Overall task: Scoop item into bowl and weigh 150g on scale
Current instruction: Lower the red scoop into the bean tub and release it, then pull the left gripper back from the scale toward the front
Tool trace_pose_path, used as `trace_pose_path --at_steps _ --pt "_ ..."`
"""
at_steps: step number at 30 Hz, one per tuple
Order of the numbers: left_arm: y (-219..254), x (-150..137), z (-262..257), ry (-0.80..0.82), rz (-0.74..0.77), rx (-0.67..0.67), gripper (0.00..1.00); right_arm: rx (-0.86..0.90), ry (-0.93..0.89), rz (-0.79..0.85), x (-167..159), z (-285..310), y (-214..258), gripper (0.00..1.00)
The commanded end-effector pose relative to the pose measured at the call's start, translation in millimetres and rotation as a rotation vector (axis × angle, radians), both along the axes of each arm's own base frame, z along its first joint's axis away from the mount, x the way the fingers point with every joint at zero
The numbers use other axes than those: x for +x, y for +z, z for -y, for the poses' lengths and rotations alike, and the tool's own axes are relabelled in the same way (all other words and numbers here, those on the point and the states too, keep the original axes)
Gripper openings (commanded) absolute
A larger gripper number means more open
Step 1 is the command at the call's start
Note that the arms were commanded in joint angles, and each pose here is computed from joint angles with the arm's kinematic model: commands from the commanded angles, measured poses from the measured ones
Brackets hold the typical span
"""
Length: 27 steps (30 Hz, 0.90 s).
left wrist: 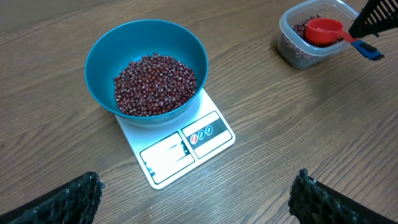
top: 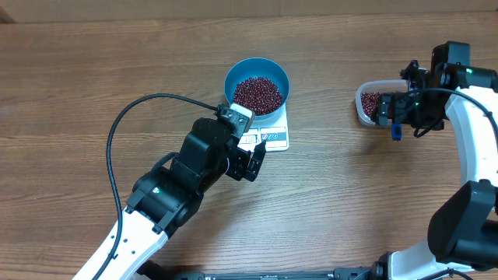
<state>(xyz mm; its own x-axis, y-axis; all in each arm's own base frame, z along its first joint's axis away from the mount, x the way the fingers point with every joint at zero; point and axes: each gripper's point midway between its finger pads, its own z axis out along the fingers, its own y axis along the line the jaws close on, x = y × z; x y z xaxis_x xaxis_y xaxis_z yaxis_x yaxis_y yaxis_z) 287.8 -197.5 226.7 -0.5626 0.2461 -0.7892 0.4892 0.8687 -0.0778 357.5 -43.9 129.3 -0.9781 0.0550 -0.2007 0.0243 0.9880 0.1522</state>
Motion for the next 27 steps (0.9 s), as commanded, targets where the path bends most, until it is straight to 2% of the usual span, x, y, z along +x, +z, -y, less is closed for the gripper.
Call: trace_pose_path --at_steps 1,27 --pt "-2.2 -1.1 -0.3 -0.014 -0.001 0.007 1.0 0.028 0.067 0.047 3.0 -5.6 12.0 1.0" --pt "-2.1 -1.1 -0.2 -0.014 -0.001 0.007 0.99 0.023 0.067 0.062 6.4 -4.8 12.9 1.0"
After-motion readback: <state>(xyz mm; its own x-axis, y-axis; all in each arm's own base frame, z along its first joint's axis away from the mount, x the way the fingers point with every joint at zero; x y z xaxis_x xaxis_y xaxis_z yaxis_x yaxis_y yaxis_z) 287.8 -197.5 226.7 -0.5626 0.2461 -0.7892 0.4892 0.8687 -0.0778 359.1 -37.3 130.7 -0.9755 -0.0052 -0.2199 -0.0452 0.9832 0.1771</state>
